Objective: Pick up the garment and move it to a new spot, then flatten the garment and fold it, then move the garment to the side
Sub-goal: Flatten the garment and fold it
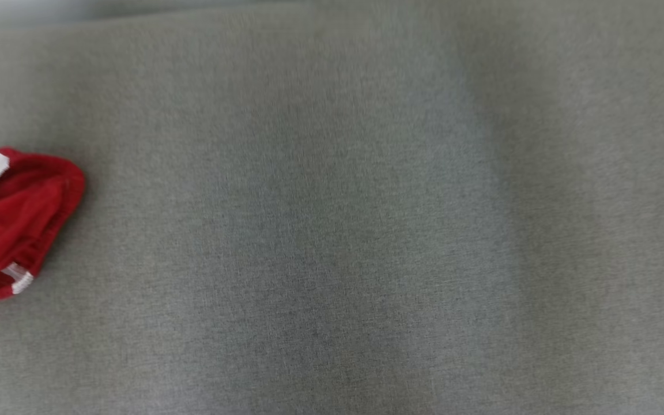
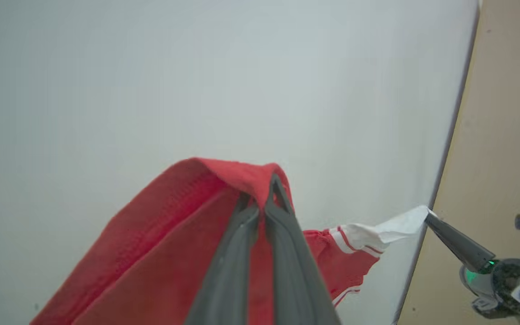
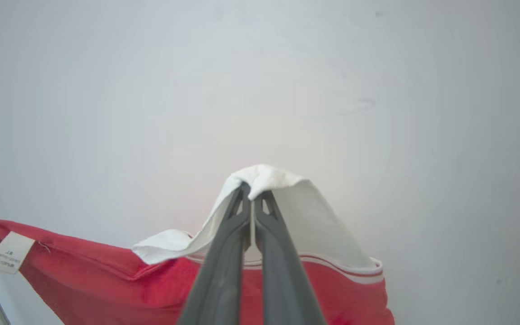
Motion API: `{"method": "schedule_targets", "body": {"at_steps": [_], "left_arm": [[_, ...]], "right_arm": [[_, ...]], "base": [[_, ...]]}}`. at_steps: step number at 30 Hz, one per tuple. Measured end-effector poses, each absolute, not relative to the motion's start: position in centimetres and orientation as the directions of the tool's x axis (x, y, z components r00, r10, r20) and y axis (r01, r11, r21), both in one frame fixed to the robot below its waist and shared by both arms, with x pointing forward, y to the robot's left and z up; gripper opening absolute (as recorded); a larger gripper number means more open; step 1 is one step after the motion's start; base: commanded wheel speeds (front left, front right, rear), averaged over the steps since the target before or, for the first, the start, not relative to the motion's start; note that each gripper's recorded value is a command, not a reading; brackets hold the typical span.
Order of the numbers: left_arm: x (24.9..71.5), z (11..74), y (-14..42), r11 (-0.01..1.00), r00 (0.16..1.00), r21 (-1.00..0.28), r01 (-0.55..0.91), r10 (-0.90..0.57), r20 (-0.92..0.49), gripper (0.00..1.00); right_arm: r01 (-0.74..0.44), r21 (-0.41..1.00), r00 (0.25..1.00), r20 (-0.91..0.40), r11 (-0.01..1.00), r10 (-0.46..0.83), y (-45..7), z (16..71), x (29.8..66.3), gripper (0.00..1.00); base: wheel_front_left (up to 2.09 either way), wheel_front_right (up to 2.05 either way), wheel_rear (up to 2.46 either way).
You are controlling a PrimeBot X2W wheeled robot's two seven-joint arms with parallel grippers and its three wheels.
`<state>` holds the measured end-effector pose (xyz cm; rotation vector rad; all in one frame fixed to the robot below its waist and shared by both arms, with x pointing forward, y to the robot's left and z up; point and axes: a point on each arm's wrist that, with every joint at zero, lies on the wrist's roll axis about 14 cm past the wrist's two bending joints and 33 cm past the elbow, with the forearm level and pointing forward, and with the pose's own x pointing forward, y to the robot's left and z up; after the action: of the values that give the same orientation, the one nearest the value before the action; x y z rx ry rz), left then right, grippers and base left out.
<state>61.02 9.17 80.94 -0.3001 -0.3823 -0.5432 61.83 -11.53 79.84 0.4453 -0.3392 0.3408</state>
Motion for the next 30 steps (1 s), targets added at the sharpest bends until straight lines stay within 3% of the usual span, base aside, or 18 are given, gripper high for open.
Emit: {"method": "schedule_targets", "body": {"at_steps": [2,5,11,19,23,30], "left_arm": [[60.7,81.5,7.2,0.778,0.735,-0.137,0.613,-0.497,0.461,0.00],[62.2,77.3,8.5,0.788,0.764,-0.157,0.596,-0.494,0.415,0.00],[63.6,58.5,14.5,0.870,0.919,-0.302,0.390,-0.389,0.067,0.00],[56.3,45.9,15.9,0.896,0.910,-0.339,0.286,-0.365,-0.195,0.00],[52.2,43.4,15.9,0.903,0.895,-0.335,0.268,-0.362,-0.260,0.00],[49.4,44.6,14.7,0.898,0.904,-0.336,0.283,-0.367,-0.220,0.00]], "right_arm": [[-0.426,0.292,0.842,0.474,0.856,0.257,-11.0,82.4,61.8,0.00],[-0.467,0.214,0.822,0.464,0.858,0.331,-9.7,79.9,62.8,0.00],[-0.499,0.336,0.867,0.180,0.799,0.465,-5.8,61.5,63.6,0.00],[-0.354,0.444,0.889,-0.113,0.823,0.443,-7.9,46.1,55.9,0.00],[-0.251,0.453,0.925,-0.149,0.855,0.350,-11.8,44.3,52.2,0.00],[-0.213,0.408,0.941,-0.159,0.888,0.299,-14.5,44.8,48.8,0.00]], "base": [[0.00,0.00,0.00],[0.00,0.00,0.00],[0.00,0.00,0.00],[0.00,0.00,0.00],[0.00,0.00,0.00],[0.00,0.00,0.00]]}}
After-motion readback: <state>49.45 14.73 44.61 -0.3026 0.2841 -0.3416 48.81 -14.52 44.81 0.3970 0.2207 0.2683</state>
